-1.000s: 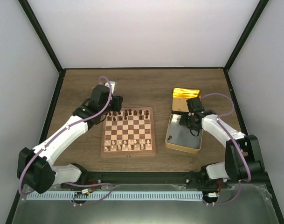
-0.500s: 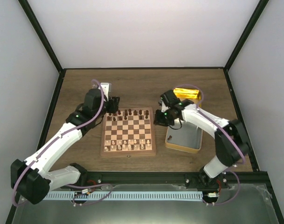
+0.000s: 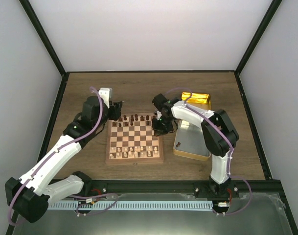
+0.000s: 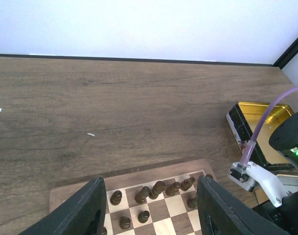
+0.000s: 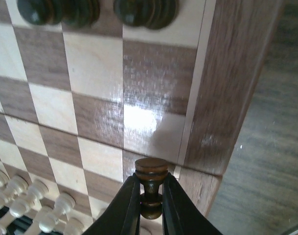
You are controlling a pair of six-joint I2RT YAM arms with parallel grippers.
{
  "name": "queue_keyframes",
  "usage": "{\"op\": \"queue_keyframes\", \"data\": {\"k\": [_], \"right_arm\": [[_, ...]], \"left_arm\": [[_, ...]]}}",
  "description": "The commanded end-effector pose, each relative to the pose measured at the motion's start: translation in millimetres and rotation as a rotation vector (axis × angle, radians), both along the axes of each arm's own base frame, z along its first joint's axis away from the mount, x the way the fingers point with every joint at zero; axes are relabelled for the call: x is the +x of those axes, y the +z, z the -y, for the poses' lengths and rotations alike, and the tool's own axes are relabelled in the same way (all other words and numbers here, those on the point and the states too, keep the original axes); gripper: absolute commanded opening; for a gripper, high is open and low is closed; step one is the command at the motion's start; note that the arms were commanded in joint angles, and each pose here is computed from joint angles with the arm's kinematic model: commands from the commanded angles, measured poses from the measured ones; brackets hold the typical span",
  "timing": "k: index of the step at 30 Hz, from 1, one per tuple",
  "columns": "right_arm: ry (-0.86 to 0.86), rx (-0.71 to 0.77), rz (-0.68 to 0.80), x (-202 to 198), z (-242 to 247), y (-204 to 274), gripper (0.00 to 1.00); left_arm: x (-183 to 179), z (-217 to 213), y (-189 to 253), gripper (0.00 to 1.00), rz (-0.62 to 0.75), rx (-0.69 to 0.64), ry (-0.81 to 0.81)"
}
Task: Set up the chess pieces on the board
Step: Place the chess piece on the chessboard.
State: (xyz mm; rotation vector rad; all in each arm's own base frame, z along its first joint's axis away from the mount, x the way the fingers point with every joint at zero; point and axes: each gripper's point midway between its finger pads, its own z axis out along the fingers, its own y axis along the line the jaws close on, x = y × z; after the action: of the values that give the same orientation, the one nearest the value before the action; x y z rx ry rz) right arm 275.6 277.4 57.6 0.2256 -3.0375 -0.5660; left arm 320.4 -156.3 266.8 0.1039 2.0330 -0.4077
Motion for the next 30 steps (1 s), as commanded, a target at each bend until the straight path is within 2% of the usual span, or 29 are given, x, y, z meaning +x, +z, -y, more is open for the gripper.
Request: {"op": "queue_keyframes", "data": {"k": [1, 13, 30], "right_arm": [[0.064, -0.045, -0.065, -19.9, -2.6, 8.6, 0.06], [0.123, -0.151, -0.138, -43.6, 11.6, 5.0, 0.07], [0.115, -0.175, -0.100, -25.7, 5.5, -1.6, 0.14]], "left_arm": [[-0.8, -4.5, 1.0, 0.53, 0.018, 0.008, 0.009], [-3.5, -8.5, 0.8, 0.55, 0.031, -0.001, 0.025], [-2.6, -8.1, -3.3, 0.55, 0.025, -0.004, 0.027]]}}
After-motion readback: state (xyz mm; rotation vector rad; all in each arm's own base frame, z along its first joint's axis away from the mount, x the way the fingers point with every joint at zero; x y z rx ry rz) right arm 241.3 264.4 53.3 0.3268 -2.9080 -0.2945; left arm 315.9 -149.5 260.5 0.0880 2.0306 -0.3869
